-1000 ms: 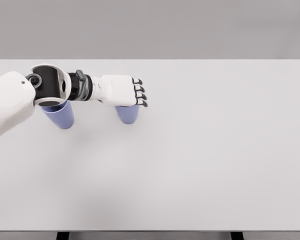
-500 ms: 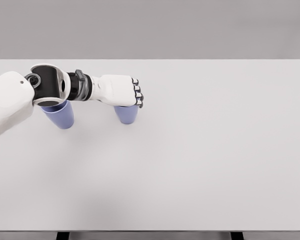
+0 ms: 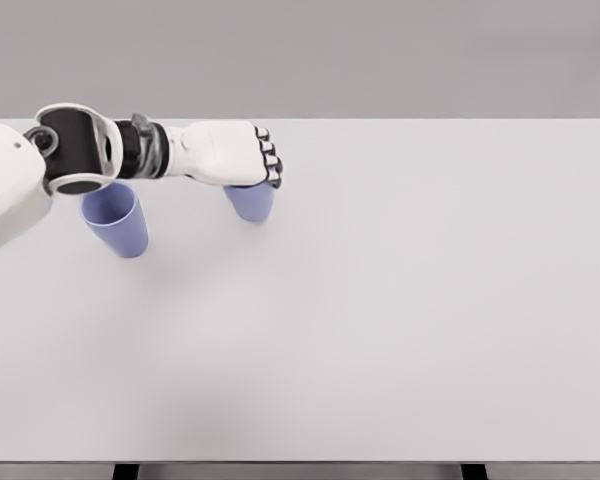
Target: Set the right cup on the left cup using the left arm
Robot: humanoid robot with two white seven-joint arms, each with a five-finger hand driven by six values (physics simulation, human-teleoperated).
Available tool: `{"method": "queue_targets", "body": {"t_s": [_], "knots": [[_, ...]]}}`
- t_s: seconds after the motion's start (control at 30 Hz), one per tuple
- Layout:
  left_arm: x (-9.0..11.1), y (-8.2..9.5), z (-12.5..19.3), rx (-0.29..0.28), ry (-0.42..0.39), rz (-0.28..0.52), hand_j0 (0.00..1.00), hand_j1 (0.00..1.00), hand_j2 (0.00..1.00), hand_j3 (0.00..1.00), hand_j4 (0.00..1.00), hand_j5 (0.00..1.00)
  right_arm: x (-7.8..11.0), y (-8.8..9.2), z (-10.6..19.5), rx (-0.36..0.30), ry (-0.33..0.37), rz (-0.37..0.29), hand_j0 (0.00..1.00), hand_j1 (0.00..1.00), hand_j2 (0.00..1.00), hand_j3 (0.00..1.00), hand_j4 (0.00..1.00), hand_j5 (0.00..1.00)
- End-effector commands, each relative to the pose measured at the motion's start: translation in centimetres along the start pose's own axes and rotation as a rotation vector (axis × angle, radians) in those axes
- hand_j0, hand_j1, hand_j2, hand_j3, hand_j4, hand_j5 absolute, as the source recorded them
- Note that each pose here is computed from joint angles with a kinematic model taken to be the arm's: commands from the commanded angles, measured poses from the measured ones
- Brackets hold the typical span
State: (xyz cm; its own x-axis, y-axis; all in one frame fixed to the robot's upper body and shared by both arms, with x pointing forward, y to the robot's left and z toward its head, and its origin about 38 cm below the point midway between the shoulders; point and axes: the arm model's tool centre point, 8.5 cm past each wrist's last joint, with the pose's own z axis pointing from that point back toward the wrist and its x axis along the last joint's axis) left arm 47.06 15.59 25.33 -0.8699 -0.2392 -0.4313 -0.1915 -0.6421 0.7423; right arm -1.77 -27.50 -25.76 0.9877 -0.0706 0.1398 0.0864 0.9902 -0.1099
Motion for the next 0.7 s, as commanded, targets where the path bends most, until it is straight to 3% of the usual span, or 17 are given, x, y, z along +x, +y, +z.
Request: {"method": "queue_targets", "body": {"t_s": [0.0, 0.23, 0.67], "knots": [[-0.8, 0.1, 0.9, 0.009, 0.029, 0.006, 0.75, 0.75, 0.75, 0.75, 0.75, 0.75, 0.0, 0.0, 0.0, 0.000, 0.000, -0.001, 1.00, 1.00, 1.00, 1.00, 1.00, 1.00], [-3.2, -0.4, 4.0, 0.017, 0.115, 0.029, 0.76, 0.76, 0.76, 0.76, 0.76, 0.76, 0.0, 0.0, 0.0, -0.001, 0.000, -0.001, 1.00, 1.00, 1.00, 1.00, 1.00, 1.00], [-5.1, -1.9, 7.7, 0.041, 0.220, 0.089, 0.76, 0.76, 0.76, 0.76, 0.76, 0.76, 0.0, 0.0, 0.0, 0.000, 0.000, -0.001, 1.00, 1.00, 1.00, 1.00, 1.00, 1.00]]}}
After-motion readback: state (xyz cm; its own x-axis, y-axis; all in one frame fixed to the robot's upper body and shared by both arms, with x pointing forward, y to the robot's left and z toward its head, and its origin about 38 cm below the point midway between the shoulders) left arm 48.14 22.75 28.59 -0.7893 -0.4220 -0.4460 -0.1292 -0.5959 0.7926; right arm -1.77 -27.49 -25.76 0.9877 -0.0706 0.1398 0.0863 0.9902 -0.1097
